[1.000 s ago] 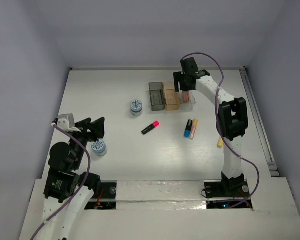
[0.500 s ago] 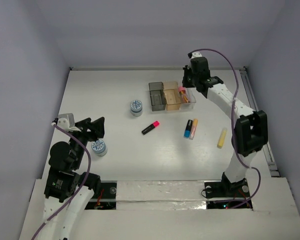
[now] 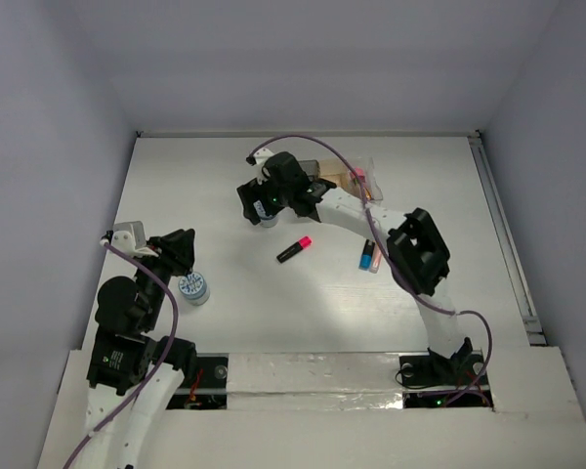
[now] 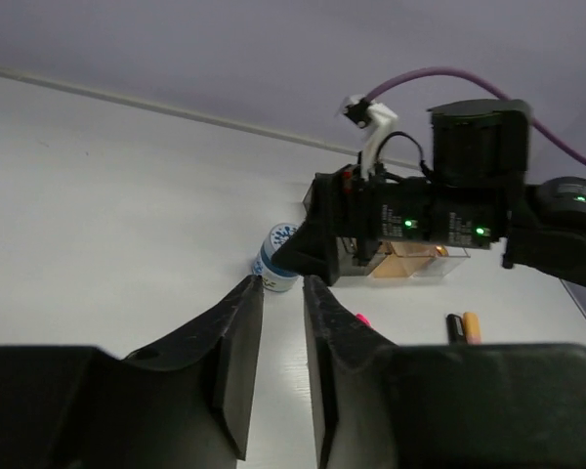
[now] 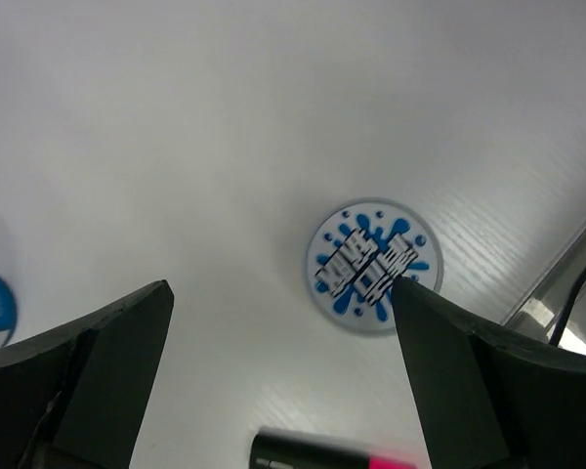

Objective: Sort the stationery into containers
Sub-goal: Pick up the stationery from the center of the board.

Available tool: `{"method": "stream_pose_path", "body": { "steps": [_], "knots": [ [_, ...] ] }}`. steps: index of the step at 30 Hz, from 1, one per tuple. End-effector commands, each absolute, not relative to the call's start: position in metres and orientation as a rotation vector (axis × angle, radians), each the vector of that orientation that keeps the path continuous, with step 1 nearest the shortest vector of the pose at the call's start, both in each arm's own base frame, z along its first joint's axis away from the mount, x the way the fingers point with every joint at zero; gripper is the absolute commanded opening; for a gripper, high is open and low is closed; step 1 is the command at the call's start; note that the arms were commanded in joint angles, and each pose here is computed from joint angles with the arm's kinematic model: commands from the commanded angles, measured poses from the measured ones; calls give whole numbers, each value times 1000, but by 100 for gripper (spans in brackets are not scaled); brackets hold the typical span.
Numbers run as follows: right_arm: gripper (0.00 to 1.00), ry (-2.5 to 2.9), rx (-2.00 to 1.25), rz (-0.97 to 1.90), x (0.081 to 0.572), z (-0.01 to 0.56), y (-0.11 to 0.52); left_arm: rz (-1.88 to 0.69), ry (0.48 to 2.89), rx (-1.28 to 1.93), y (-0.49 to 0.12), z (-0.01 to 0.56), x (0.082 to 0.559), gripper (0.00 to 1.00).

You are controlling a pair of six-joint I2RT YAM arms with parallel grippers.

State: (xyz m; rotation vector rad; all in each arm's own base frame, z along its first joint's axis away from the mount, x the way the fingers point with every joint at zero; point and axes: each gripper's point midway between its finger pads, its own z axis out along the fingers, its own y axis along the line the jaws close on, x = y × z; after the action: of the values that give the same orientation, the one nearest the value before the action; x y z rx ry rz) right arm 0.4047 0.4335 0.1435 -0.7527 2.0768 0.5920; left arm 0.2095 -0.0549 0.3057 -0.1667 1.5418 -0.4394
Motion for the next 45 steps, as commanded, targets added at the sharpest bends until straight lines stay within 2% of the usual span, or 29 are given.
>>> {"method": "stream_pose_path", "body": {
  "steps": [1,3,8,10,13,20,24,26,28,29,31,32,33,35,38,39,40,45],
  "knots": [
    [100,2074,-729,500,440,147,425,-445,1500,-162,-55,315,213,23],
    [100,2072,-765,492,438,147,438,-446,1498,-161,-55,315,213,28],
    [98,2097,-733,273,458,119,430,-447,1497,-161,-55,316,212,30],
    [97,2096,-731,277,459,115,431,-449,1499,-161,-56,315,212,30],
    [91,2094,-737,282,454,110,434,-449,1499,-158,-56,315,212,30],
    [89,2102,-726,259,454,105,429,-450,1499,-160,-56,315,212,30],
    [94,2128,-719,234,454,95,426,-450,1498,-157,-56,316,212,30],
    [93,2138,-722,230,453,92,425,-452,1498,-157,-57,316,212,30],
    [84,2129,-715,241,453,95,426,-451,1503,-155,-57,314,213,30],
    [71,2111,-713,253,453,104,427,-454,1503,-155,-57,314,213,30],
    [60,2084,-704,274,454,114,429,-454,1503,-155,-57,314,213,30],
    [45,2064,-692,280,455,126,429,-452,1504,-154,-57,314,213,30],
    [38,2054,-687,281,455,132,428,-452,1504,-154,-57,314,213,30],
    [34,2035,-672,283,455,142,427,-452,1504,-154,-57,314,213,30],
    [33,1978,-621,291,454,178,419,-453,1504,-153,-58,314,214,30],
    [33,1980,-616,276,455,174,417,-454,1504,-155,-57,314,214,30],
    [33,1927,-579,273,457,200,413,-453,1506,-153,-58,314,214,30],
    [33,1879,-450,194,481,237,361,-454,1506,-149,-58,314,214,30]
  ]
}}
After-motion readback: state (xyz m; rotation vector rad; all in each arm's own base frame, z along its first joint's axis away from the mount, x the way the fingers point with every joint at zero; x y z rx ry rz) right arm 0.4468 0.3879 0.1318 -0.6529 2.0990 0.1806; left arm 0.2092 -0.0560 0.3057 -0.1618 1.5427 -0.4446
